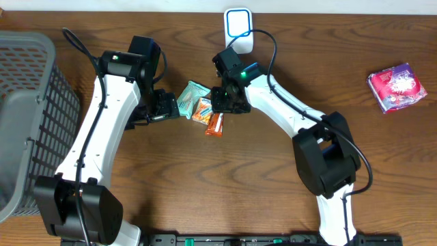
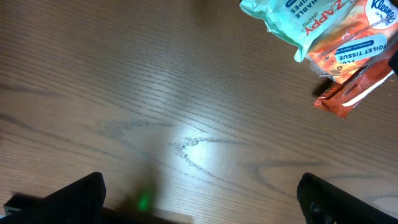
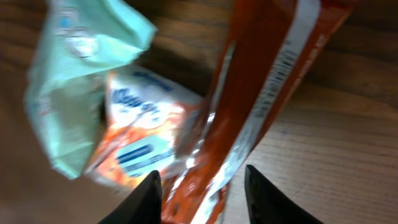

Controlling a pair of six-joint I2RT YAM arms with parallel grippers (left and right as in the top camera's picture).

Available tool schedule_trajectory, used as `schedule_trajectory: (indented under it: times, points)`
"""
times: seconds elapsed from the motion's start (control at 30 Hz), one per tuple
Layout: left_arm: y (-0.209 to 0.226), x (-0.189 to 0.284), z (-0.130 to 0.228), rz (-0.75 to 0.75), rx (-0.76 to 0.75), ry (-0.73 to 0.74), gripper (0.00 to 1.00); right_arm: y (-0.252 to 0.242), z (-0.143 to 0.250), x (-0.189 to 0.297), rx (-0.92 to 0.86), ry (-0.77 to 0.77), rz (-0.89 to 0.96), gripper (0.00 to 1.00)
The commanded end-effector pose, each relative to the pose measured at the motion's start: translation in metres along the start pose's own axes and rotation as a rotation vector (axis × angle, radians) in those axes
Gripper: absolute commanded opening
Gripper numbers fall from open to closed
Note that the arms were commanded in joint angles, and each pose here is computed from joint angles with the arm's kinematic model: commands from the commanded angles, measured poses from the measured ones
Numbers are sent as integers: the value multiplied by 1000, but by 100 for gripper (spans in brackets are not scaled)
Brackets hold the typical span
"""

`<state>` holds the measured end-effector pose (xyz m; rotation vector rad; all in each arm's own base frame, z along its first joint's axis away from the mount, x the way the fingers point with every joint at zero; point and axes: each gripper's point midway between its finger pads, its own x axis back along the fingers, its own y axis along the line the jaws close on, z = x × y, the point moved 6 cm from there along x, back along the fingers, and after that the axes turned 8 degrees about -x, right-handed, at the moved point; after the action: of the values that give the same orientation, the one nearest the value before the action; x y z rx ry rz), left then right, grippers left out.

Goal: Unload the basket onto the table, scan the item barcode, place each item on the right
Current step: 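Reach the right gripper to the red-orange bar and grasp it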

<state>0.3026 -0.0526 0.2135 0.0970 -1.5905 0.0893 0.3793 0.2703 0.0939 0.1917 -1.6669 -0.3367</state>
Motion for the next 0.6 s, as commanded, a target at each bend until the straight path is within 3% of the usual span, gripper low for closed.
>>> schedule_trajectory:
  times: [0.0,0.33,0.5,0.57]
  points:
    - [2,-2,0,-19,4,6,98,-15,6,-25,-27,31,89,37]
    - [2,-2,0,-19,4,6,98,-60,6,-6,-88,60,312,30]
    - [2,-2,0,-19,4,6,98,-71,0,27,-76,81,334,40]
    - [2,-2,0,-19,4,6,98,-70,-1,40,-47,79,329,53]
